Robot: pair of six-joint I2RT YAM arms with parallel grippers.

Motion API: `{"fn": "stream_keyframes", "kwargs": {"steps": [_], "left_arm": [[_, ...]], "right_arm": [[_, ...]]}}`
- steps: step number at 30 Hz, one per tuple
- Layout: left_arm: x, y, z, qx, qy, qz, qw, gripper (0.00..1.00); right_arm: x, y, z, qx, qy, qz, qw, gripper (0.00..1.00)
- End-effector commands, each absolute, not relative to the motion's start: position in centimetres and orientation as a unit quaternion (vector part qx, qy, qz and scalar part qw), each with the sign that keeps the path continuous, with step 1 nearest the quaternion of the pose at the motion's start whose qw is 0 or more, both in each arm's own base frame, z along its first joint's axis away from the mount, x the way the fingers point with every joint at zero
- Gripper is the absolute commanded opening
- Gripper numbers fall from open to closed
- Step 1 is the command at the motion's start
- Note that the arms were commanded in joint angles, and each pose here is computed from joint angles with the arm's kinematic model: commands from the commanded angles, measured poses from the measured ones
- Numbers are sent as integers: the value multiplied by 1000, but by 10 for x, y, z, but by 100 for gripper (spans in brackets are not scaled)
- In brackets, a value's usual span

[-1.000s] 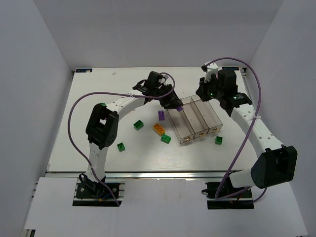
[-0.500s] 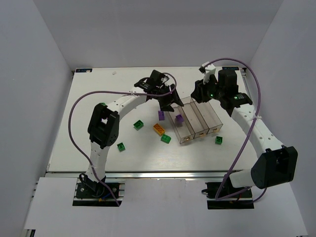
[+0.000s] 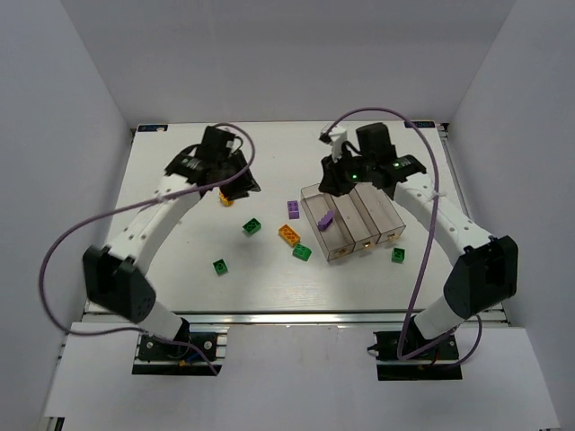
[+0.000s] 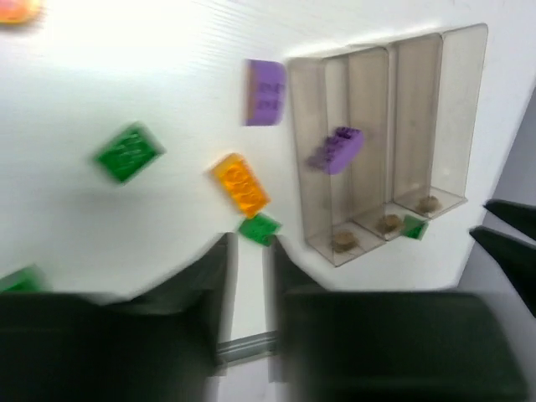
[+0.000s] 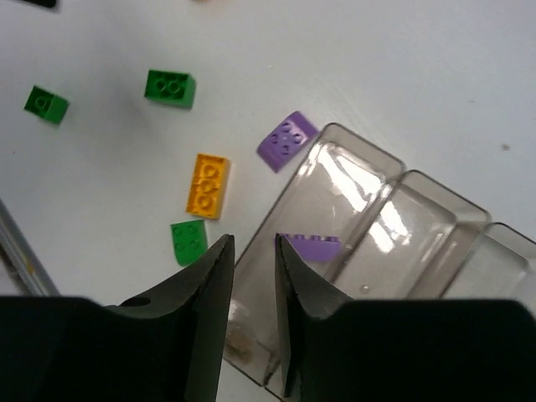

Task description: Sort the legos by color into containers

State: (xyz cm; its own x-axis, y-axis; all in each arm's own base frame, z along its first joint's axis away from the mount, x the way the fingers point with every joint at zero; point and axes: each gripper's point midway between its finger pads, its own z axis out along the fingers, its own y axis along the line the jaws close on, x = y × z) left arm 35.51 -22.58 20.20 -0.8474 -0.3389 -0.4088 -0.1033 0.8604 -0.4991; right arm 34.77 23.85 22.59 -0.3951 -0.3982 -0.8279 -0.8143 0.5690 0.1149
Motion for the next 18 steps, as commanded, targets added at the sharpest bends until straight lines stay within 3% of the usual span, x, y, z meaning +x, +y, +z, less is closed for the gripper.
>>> {"fn": "stream_keyframes", "kwargs": {"steps": [1, 4, 6, 7, 12, 18], "left_arm": [[314, -167, 222, -147, 931, -163, 292, 55], [283, -143, 222, -171, 928, -147, 296, 67], [269, -132, 215, -193, 927, -139, 289, 68], [259, -127, 219, -200, 924, -143, 294, 68], [231, -112, 213, -240, 915, -141, 291, 68], [205, -93, 218, -261, 910, -125, 296, 69]], "right_arm": [[337, 266, 229, -399, 794, 254, 381, 32], [344, 288, 222, -363, 824, 250, 357, 39], [347, 309, 214, -346, 836, 250, 345, 43], [353, 311, 213, -318, 849, 244, 345, 53], [358, 341, 180, -283, 878, 210, 324, 73], [370, 345, 133, -246, 905, 131, 322, 78]]}}
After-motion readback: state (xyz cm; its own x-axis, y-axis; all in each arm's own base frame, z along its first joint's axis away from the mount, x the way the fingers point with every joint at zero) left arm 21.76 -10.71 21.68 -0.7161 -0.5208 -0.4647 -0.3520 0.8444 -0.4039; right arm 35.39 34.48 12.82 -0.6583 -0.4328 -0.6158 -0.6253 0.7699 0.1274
